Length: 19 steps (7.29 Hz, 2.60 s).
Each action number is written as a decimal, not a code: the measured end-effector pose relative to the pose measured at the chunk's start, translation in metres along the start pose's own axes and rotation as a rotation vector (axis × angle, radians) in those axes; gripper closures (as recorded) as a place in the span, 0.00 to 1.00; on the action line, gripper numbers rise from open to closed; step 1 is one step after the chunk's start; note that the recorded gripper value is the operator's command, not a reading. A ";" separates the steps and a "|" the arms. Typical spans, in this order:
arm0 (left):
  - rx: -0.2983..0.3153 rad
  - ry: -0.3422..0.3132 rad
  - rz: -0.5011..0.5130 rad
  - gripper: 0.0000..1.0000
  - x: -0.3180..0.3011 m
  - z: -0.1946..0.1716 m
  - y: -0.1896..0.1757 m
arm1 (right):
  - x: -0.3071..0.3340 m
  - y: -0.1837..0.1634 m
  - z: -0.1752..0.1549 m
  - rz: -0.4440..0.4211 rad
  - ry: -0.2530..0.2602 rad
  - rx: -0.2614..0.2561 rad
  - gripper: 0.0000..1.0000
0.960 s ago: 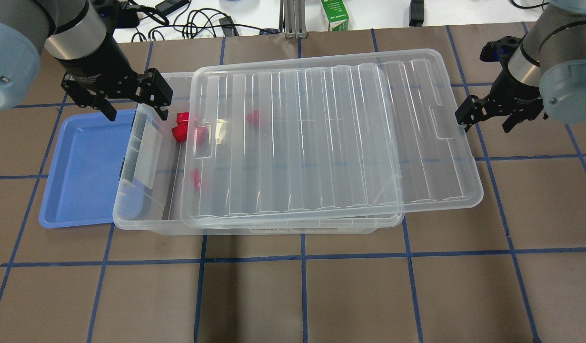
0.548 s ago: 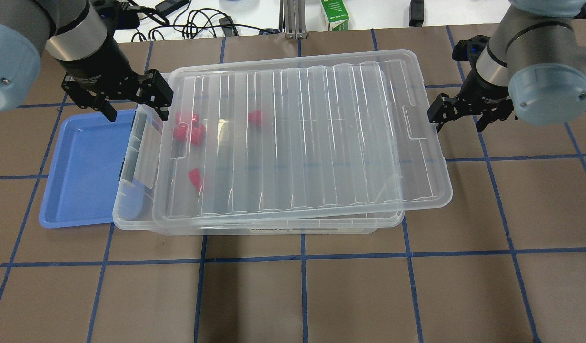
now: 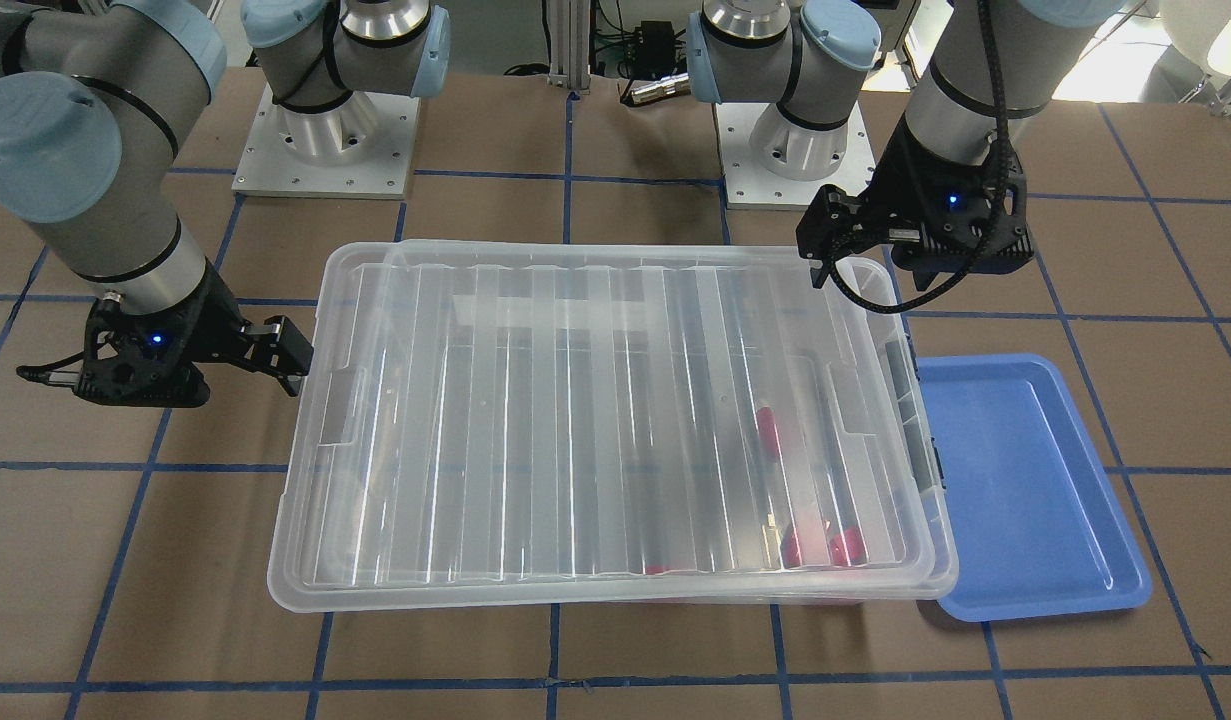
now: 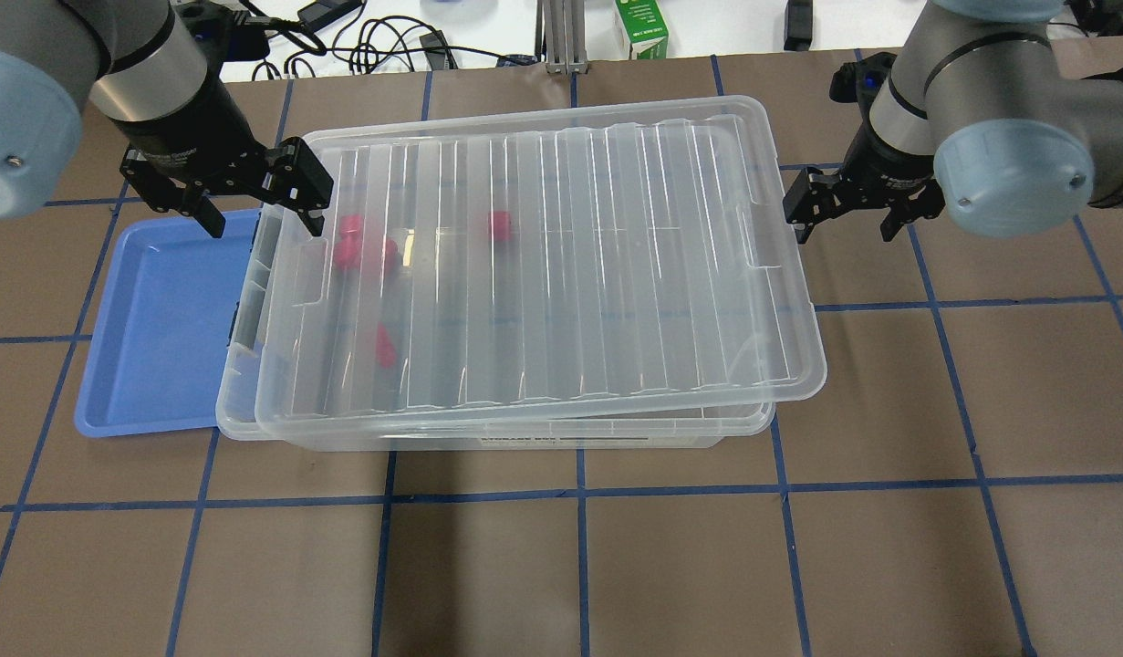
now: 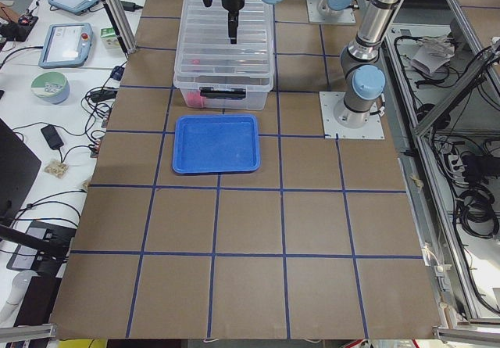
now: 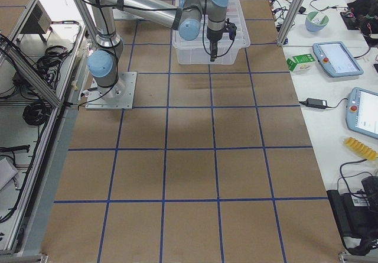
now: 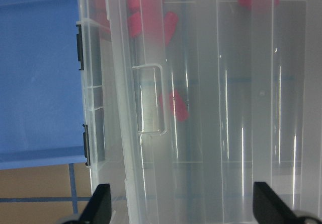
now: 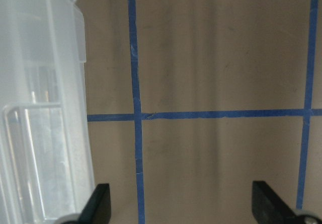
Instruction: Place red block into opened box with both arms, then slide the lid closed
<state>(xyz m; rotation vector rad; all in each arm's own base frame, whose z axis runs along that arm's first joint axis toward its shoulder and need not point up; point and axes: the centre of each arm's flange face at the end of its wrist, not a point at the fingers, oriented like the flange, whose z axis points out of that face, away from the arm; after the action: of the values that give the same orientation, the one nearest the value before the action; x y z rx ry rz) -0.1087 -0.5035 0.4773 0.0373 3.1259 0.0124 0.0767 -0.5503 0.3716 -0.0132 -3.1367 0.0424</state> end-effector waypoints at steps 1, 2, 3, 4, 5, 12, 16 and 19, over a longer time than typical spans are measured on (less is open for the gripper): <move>0.000 0.000 0.000 0.00 0.000 0.000 0.001 | 0.000 -0.005 -0.027 -0.001 0.005 0.005 0.00; 0.000 0.000 0.000 0.00 0.000 0.000 0.001 | -0.001 -0.002 -0.065 0.003 0.006 0.009 0.00; 0.000 0.000 0.000 0.00 0.001 0.000 0.001 | -0.005 0.011 -0.105 0.003 0.005 0.027 0.00; 0.001 0.000 0.001 0.00 0.001 -0.001 0.001 | -0.016 0.029 -0.134 -0.011 0.000 0.048 0.00; 0.004 -0.001 0.000 0.00 0.001 -0.003 0.001 | -0.037 0.045 -0.142 -0.033 -0.005 0.057 0.00; 0.017 -0.001 0.002 0.00 0.002 -0.015 0.005 | -0.082 0.068 -0.145 0.032 -0.015 0.101 0.00; 0.012 0.001 0.006 0.00 0.004 -0.017 0.011 | -0.082 0.070 -0.146 0.029 -0.011 0.097 0.00; 0.014 0.000 0.019 0.00 0.011 -0.017 0.009 | -0.081 0.070 -0.144 0.022 -0.009 0.091 0.00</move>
<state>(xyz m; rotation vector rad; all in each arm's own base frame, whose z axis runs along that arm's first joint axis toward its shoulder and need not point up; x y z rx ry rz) -0.1199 -0.4943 0.4941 0.0669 3.1252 -0.0100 0.1585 -0.4771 0.5136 -0.0466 -3.1398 0.1851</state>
